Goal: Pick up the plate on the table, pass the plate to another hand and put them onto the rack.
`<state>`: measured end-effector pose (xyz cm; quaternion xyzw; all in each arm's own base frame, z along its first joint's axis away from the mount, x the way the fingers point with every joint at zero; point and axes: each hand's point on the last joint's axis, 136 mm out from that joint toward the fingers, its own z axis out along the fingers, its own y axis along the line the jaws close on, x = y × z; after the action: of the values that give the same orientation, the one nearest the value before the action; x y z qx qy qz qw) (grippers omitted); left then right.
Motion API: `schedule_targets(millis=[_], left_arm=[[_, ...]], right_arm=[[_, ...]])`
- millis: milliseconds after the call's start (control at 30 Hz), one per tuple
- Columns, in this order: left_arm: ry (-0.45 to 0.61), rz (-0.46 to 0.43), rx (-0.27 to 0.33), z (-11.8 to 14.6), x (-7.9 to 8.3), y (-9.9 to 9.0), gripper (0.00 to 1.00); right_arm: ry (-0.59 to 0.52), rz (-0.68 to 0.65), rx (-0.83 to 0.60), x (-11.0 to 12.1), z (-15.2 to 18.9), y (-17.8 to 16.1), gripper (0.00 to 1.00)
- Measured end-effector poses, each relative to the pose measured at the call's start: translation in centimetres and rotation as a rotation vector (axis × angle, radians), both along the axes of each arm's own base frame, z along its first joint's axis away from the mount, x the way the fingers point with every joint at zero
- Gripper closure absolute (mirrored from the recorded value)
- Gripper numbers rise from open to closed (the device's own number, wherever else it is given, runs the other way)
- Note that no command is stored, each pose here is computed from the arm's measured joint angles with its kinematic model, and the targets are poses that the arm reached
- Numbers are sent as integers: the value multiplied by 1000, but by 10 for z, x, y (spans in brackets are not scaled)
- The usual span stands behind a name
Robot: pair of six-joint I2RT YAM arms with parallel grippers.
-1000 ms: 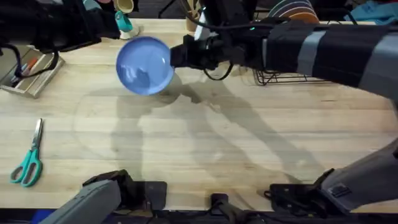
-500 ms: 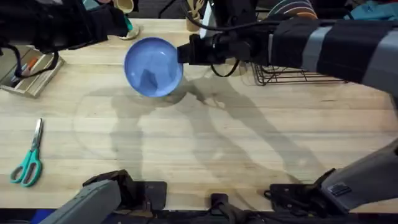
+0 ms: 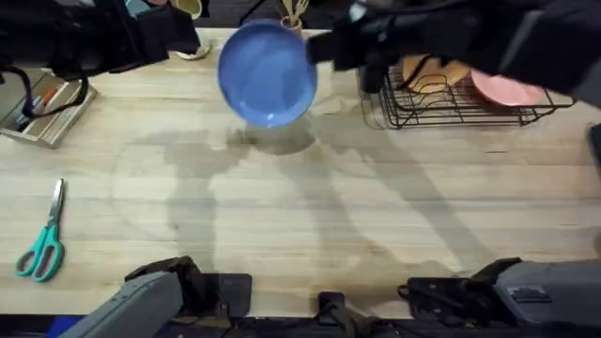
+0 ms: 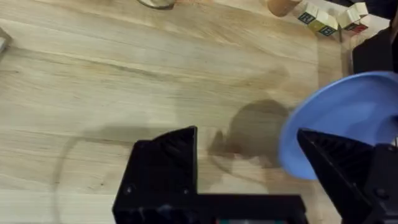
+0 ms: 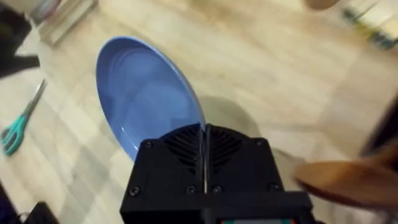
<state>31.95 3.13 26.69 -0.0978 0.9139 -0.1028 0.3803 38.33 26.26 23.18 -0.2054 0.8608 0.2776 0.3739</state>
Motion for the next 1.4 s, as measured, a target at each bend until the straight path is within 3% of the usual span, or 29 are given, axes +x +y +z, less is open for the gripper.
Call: schedule_targets(millis=[200,467,500,700,1167,1400], left_arm=[[0,0,0,0,0,0,8],[0,0,0,0,0,0,8],[0,0,0,0,0,0,8],[0,0,0,0,0,0,8],[0,0,0,0,0,0,8],[0,0,0,0,0,0,7]], right_arm=[[-137,-60,-7,11,43,-44,973],[-343,-110,-47,9,99,-94,974],[-414,-152,-45,8,122,-114,973],[-520,-232,-45,3,157,-148,974],[-622,-351,-191,13,169,-218,973],[-724,-341,-381,16,174,-250,973]])
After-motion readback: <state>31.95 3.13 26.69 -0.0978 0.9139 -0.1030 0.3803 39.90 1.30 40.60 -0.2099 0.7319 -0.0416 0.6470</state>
